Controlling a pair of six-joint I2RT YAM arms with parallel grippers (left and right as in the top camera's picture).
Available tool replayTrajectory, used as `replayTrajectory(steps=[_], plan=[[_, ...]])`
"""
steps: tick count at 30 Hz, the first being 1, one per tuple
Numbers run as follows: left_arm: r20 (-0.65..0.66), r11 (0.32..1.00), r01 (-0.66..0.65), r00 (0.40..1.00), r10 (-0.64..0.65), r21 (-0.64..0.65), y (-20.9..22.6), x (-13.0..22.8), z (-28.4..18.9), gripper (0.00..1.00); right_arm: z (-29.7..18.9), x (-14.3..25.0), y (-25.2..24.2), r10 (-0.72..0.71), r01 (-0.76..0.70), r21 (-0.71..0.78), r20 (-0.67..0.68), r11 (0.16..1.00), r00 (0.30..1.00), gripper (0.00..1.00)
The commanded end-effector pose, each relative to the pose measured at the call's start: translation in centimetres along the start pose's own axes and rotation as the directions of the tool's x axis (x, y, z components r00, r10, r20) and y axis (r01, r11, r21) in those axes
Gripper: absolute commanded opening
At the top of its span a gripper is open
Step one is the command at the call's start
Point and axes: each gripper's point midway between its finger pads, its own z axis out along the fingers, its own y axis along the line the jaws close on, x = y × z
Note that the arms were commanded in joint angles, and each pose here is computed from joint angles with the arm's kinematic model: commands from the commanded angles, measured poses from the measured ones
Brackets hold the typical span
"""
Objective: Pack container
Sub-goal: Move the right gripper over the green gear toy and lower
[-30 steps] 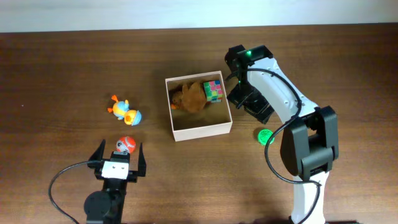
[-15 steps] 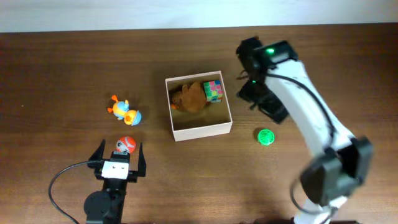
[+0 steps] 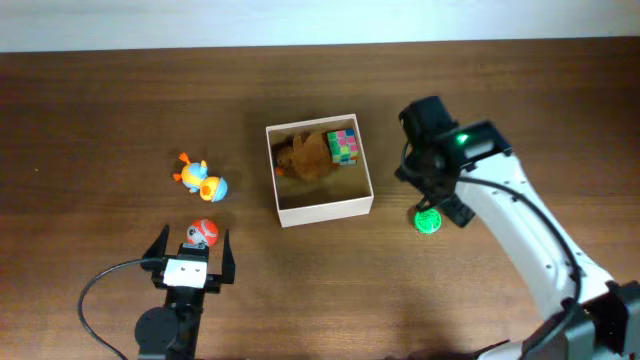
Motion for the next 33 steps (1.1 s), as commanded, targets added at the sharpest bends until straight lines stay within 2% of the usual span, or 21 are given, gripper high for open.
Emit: replayTrajectory(steps=[1, 5, 10, 16, 33], plan=[[0.002, 1.000, -0.012, 1.000, 0.012, 0.002, 0.0, 0.1, 0.0, 0.99, 2.0, 1.0, 0.2, -0.005, 0.004, -0.035, -0.010, 0.999, 1.000, 0.99], [0.002, 1.000, -0.012, 1.000, 0.012, 0.002, 0.0, 0.1, 0.0, 0.99, 3.5, 1.0, 0.7, 0.015, -0.015, -0.060, 0.001, 0.998, 1.000, 1.00], [0.002, 1.000, -0.012, 1.000, 0.012, 0.002, 0.0, 0.1, 0.0, 0.99, 5.8, 0.8, -0.1, 0.111, -0.112, -0.063, -0.013, 0.992, 0.994, 1.00], [0.002, 1.000, -0.012, 1.000, 0.012, 0.002, 0.0, 0.1, 0.0, 0.99, 7.9, 1.1, -0.6, 0.157, -0.162, -0.087, -0.065, 0.983, 0.985, 0.96], [0.002, 1.000, -0.012, 1.000, 0.012, 0.002, 0.0, 0.1, 0.0, 0.99, 11.0, 1.7, -0.3, 0.161, -0.166, -0.053, -0.086, 0.985, 0.983, 0.95]])
